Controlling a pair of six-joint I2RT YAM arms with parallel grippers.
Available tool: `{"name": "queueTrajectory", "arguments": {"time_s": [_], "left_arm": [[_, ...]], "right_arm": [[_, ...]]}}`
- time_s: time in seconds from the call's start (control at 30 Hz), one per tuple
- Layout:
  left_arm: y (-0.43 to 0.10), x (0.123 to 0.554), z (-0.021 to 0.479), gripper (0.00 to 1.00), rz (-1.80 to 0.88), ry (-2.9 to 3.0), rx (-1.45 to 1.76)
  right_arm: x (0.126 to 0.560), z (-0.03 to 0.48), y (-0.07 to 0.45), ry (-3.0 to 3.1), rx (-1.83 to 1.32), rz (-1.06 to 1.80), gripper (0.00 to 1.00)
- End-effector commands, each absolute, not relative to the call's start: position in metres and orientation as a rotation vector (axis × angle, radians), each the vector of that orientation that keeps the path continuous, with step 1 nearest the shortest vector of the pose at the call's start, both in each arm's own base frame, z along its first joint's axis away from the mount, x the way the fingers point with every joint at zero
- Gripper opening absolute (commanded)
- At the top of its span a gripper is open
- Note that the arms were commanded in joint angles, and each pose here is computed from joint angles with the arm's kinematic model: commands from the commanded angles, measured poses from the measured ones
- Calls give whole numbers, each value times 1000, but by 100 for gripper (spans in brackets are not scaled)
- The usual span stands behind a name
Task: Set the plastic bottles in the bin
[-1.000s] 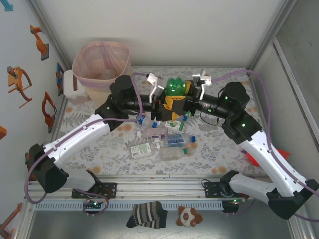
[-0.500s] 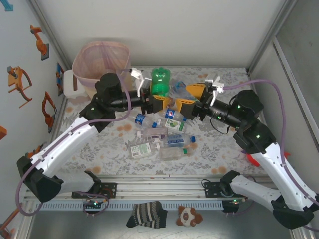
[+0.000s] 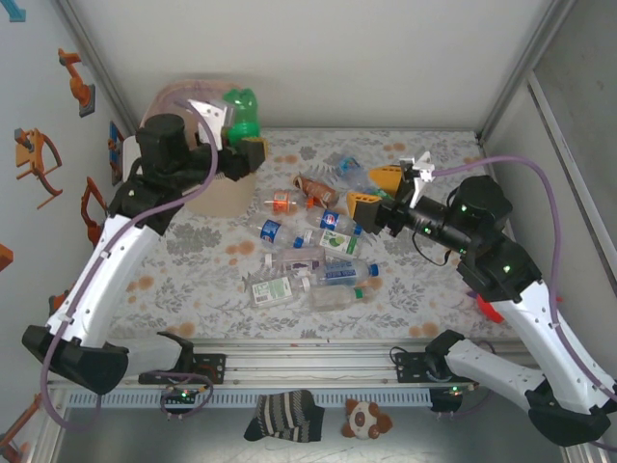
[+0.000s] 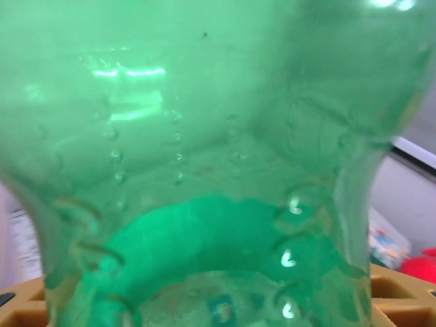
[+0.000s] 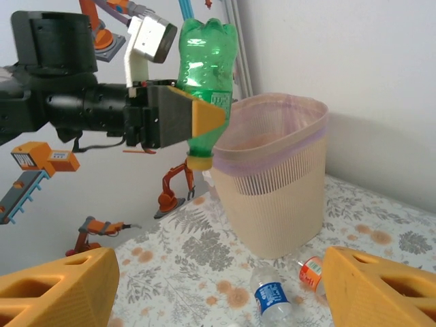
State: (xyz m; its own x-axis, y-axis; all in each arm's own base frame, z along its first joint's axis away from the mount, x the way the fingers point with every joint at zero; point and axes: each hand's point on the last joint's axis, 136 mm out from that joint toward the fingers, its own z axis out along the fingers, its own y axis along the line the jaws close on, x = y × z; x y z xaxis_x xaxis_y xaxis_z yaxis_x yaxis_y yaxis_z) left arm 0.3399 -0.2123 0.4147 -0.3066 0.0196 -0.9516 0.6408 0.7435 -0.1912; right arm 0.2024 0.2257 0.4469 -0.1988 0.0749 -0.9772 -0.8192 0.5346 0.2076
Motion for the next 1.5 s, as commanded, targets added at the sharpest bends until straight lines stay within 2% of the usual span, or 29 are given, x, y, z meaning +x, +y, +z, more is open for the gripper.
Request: {"name": "queueTrajectory", "arguments": {"time_s": [0.0,0.37,0.7,1.1,1.47], "left_arm": [[-187,361,409,48,-588,1852,470],[-140,449,399,47,-536,1901,397],[-128,503,344,47,-593,2036,381],[-147,510,262,47,-800,2273,390],[-156,498,206,53,-954,2502,337]], "right_arm": [[204,458,224,1535,-669,885,77],[228,451,240,1566,-687,855,77],[236,450,241,1576,-687,825,77],[235,446,239,1580,-669,826,77],[233,442,236,1585,-645,835,76]]}}
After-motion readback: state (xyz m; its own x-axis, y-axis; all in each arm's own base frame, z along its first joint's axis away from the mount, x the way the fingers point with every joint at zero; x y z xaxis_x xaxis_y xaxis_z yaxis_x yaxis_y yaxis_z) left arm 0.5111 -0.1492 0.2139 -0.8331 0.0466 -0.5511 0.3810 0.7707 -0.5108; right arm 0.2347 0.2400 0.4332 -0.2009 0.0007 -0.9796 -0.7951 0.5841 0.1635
